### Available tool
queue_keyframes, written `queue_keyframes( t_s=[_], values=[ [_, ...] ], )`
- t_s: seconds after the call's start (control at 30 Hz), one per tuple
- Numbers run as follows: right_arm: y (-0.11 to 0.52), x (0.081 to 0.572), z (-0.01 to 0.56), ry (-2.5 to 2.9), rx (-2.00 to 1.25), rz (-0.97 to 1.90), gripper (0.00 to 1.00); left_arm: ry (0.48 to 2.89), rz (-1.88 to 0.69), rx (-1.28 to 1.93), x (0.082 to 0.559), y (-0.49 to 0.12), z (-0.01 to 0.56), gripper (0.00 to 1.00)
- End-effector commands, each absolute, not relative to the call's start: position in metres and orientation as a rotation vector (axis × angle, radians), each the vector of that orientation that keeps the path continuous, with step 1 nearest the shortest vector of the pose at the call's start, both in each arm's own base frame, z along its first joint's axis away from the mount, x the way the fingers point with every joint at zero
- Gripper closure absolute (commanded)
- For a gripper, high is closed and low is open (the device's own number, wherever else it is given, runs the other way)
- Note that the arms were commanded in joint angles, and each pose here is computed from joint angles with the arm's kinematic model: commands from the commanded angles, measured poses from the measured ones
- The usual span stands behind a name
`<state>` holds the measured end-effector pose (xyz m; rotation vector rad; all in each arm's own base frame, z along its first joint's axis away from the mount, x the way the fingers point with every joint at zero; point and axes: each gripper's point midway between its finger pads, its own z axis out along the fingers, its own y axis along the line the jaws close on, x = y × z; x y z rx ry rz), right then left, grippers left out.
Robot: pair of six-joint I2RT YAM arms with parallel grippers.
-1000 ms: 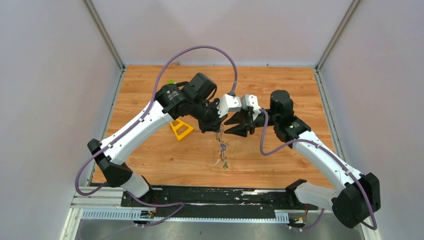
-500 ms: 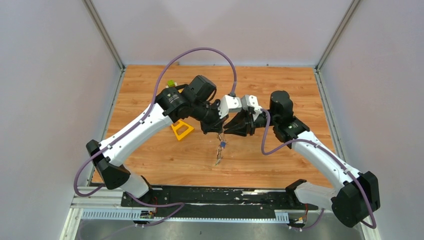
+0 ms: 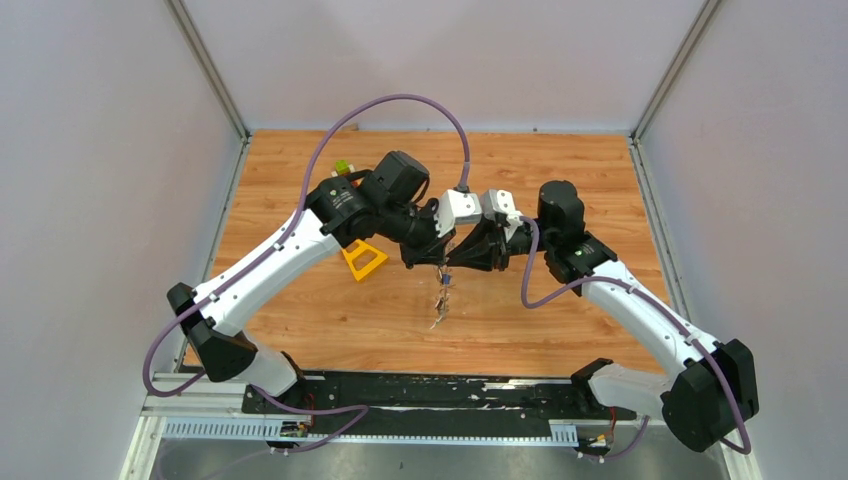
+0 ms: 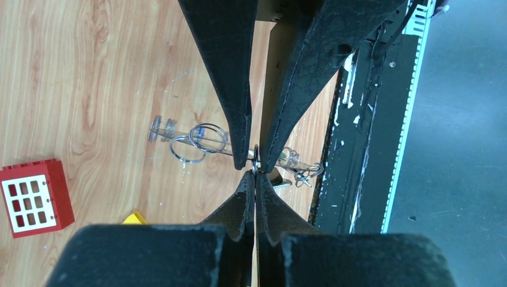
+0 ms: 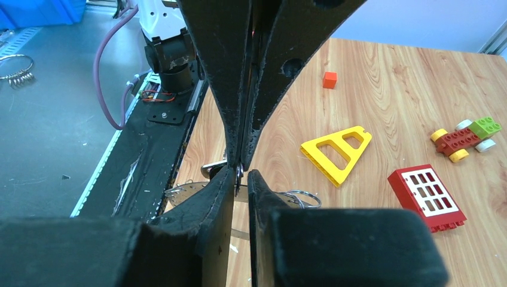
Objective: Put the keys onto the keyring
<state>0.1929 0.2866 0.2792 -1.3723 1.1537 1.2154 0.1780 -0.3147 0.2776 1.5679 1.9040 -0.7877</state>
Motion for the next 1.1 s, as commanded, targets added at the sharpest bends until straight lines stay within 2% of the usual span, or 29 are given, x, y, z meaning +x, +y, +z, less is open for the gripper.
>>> queue_keyframes(
  t_s=[0.0,0.2,0.33,0.57,0.6,0.83,0.97,1.07],
  values=[
    [0.287,0.191,0.286,1.113,-1.38,1.22,0.85,1.815,-0.834,1.54,0.172,-0.319,0.299,1.0],
    [0.287,0.192,0.285,1.116,-1.379,1.22,0.9,1.81,-0.84,1.535,0.173,-0.321,0.3,1.0],
    [0.287,0.194,0.285,1.122,-1.372,1.205,1.0,1.804,-0.846,1.532,0.173,-0.322,0.301,1.0],
    [0.286,0.198,0.286,1.141,-1.362,1.172,1.0,1.751,-0.861,1.528,0.17,-0.322,0.306,1.0],
    [0.286,0.199,0.287,1.141,-1.36,1.168,1.0,1.733,-0.857,1.526,0.17,-0.322,0.307,0.98],
    [0.283,0.196,0.295,1.117,-1.357,1.141,1.0,1.567,-0.822,1.526,0.167,-0.314,0.321,0.67],
    [0.28,0.195,0.302,1.107,-1.35,1.133,1.0,1.493,-0.781,1.533,0.167,-0.305,0.326,0.56],
    [0.278,0.191,0.307,1.088,-1.354,1.14,1.0,1.454,-0.729,1.533,0.172,-0.298,0.325,0.53]
  ],
)
